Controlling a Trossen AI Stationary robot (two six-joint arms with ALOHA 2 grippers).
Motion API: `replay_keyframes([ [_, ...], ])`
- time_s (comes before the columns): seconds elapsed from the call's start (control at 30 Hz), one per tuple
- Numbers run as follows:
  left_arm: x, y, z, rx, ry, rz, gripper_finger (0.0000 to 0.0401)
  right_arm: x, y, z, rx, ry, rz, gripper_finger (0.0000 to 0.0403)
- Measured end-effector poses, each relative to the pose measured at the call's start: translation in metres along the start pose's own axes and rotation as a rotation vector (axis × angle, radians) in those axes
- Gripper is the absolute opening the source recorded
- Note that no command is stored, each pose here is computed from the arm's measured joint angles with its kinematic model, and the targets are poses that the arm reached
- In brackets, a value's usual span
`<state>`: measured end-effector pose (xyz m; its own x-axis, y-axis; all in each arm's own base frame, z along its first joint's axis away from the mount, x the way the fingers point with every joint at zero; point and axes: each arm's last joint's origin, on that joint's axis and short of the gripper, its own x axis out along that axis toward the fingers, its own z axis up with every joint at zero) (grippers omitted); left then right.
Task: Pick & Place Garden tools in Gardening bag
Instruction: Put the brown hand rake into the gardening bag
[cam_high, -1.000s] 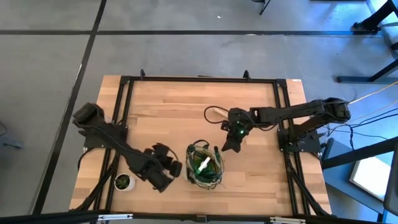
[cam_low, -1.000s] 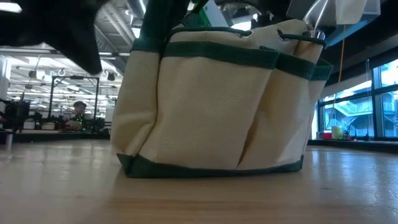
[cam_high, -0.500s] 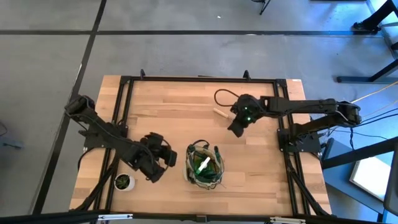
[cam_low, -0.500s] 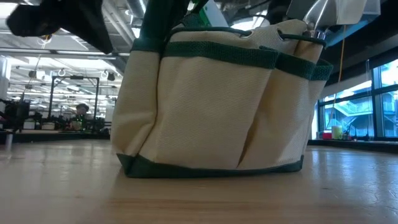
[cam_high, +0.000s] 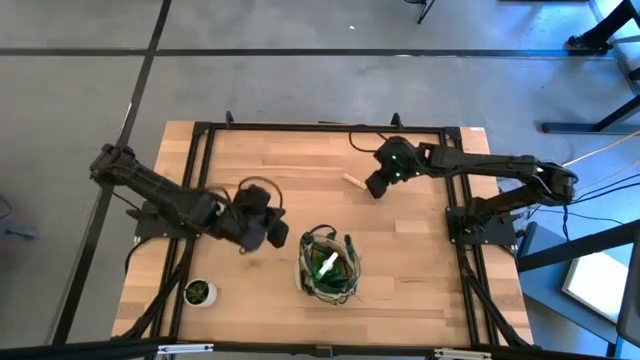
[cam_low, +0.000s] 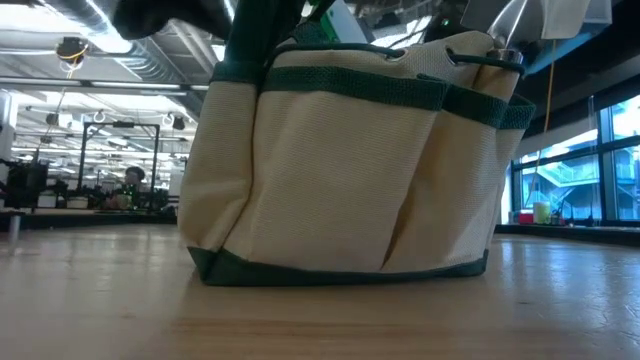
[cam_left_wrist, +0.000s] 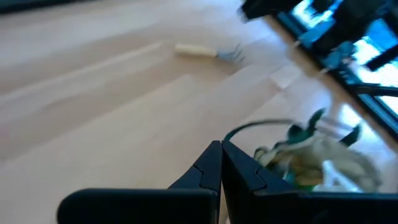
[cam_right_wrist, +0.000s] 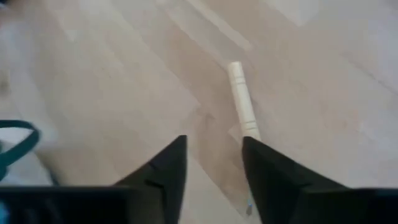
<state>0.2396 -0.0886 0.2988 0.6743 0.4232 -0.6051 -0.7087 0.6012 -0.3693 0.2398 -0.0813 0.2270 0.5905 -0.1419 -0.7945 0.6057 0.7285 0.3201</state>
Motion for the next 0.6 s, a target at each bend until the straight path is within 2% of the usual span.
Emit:
replay_keyframes([
  [0.13,0.004,0.004,0.022,0.064,-0.01,-0.041,0.0001,0.02,-0.01,0.002,-0.008,0.055,-0.019,0.02],
  [0.23,0.012,0.007,0.035,0.105,0.006,-0.063,0.0001,0.039,-0.017,0.0,0.018,0.123,-0.037,0.0222],
  [0.4,0.024,0.009,0.054,0.14,0.018,-0.135,0.0001,0.057,-0.024,-0.002,0.081,0.168,-0.074,0.0223],
  [0.6,0.031,0.012,0.069,0.182,-0.034,-0.16,0.0001,0.072,-0.024,0.003,0.003,0.093,-0.084,0.0207],
])
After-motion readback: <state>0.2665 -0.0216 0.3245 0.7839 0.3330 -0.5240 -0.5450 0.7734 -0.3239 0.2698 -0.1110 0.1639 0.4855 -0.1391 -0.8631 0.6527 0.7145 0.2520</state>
